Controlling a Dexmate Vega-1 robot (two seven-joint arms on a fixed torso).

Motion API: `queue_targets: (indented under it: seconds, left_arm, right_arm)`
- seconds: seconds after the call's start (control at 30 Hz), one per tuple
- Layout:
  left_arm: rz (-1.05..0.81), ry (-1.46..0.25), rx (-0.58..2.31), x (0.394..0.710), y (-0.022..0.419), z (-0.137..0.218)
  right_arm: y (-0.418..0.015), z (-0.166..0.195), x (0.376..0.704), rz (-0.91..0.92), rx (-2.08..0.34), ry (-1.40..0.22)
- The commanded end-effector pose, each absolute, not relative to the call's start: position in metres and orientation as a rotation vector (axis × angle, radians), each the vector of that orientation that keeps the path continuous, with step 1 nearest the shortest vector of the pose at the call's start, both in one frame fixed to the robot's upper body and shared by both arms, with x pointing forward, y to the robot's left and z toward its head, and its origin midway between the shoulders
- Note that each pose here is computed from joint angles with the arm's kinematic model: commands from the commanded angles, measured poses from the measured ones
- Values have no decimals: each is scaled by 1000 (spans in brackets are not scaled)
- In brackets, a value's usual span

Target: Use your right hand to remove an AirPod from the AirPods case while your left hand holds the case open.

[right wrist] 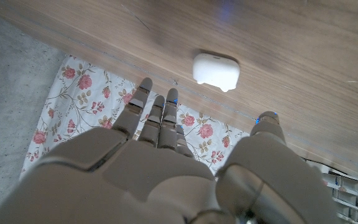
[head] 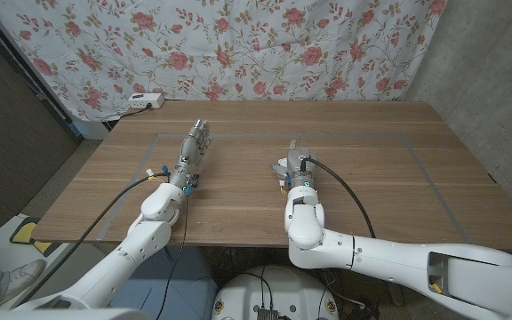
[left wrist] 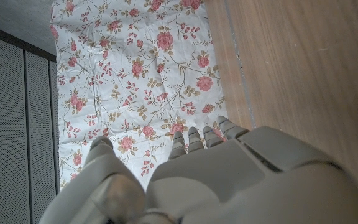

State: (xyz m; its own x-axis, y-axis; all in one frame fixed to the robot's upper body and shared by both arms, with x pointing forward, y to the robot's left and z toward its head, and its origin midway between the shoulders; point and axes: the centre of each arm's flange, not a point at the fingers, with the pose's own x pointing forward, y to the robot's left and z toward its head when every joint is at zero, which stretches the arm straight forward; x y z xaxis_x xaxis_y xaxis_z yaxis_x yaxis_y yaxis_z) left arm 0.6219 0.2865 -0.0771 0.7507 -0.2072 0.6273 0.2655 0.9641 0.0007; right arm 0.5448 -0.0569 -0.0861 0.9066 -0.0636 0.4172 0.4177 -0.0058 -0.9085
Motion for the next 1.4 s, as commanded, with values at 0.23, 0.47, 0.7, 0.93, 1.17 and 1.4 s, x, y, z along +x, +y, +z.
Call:
queue_targets:
  seconds: [0.23,0.47,0.7,0.93,1.17,1.4]
  left_arm:
    - [-267,-680,-99,620,283,-78]
    - [-262,-679,-104,618,284,-80]
    - [-257,-680,-100,617,284,-80]
    - [-261,-675,-97,617,285,-82]
    - [-261,-679,-100,617,284,-81]
    - [-266,-679,-99,618,282,-80]
  right_arm:
    - [-54,-87,547,-399,-1539,-291]
    - [-53,-88,549,-398,-1547,-292]
    - [-52,-89,550,-401,-1549,-286]
    - [-51,-92,553,-414,-1553,-277]
    - [-51,-93,555,-422,-1565,-272]
    - [-52,-94,558,-433,-1566,-268]
